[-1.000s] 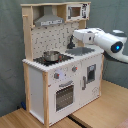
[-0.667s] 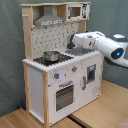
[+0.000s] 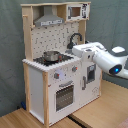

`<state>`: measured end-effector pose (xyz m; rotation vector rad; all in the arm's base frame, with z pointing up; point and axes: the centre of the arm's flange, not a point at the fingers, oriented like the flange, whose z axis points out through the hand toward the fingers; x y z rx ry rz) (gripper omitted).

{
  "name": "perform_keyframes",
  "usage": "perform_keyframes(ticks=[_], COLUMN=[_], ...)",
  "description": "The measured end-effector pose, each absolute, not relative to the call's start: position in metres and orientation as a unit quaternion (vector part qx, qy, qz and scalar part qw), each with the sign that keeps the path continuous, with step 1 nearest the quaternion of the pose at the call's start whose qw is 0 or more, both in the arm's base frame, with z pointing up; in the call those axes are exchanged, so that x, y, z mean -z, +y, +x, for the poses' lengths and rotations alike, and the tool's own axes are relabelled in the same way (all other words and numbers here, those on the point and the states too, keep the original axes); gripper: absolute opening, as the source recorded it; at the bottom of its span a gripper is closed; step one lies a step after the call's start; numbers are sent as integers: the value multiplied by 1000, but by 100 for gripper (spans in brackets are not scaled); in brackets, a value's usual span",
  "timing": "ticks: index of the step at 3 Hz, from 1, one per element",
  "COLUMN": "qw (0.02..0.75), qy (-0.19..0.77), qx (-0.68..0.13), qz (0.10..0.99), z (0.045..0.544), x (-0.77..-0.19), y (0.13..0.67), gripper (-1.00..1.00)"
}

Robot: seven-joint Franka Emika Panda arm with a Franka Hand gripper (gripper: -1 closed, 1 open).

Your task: Play with the kitchen

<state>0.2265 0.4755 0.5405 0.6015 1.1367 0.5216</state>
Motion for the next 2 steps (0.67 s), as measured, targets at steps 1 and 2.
perform_keyframes(ticks=[1, 2], qw=[770, 769], qy=[517, 510], qx=[-249, -265], qz=[279, 280], z=[224, 218], x=[-507, -479], y=[488, 500], gripper=[100, 100])
